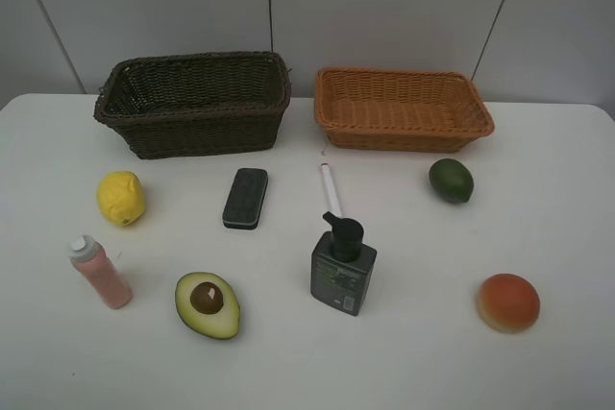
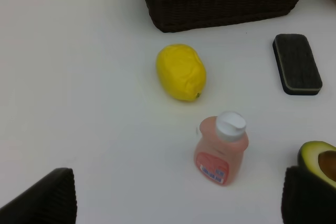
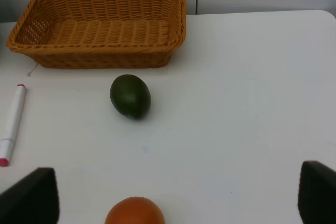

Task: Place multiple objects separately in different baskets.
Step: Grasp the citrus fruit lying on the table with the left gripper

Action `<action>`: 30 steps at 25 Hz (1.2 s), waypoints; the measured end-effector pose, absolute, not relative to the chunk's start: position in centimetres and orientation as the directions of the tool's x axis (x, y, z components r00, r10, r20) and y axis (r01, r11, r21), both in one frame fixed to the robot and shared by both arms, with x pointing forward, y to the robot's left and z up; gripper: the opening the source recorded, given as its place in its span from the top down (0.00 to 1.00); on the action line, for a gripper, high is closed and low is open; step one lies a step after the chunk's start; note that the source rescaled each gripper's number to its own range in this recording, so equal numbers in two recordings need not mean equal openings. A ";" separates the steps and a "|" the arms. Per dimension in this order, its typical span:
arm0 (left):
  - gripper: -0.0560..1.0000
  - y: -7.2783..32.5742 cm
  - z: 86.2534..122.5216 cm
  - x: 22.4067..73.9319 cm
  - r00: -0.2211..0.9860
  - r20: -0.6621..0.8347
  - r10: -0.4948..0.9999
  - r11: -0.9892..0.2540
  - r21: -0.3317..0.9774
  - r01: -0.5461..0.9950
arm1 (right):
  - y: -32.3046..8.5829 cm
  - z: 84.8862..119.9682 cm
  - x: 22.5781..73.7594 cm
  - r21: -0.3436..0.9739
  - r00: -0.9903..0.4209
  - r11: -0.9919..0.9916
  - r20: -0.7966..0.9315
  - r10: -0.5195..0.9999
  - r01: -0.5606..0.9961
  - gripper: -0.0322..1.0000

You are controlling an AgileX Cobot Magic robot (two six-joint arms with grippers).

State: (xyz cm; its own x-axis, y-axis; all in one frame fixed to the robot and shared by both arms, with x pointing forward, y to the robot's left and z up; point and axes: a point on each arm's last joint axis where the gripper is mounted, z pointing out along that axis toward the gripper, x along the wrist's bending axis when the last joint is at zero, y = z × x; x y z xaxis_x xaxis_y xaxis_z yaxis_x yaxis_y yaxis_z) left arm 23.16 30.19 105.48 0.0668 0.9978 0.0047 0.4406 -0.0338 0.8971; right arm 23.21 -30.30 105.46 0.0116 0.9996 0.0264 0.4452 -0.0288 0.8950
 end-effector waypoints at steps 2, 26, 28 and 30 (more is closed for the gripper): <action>0.00 30.2 105.5 23.2 0.067 0.005 0.998 -0.034 0.897 0.441 | -30.3 105.5 23.2 0.895 0.012 -0.029 0.026 1.000 0.445 0.00; 0.00 29.4 108.1 34.8 0.040 -0.019 0.999 -0.020 0.617 0.787 | -30.3 105.5 23.2 0.895 0.012 -0.029 0.026 1.000 0.444 0.00; 0.00 29.2 107.9 38.3 0.012 -0.033 0.999 0.007 0.533 0.846 | -30.3 105.5 23.2 0.895 0.012 -0.029 0.026 1.000 0.444 0.00; 0.00 29.0 107.4 41.5 -0.028 -0.048 0.998 0.046 0.457 0.888 | -30.3 105.5 23.2 0.895 0.011 -0.029 0.026 1.000 0.444 0.00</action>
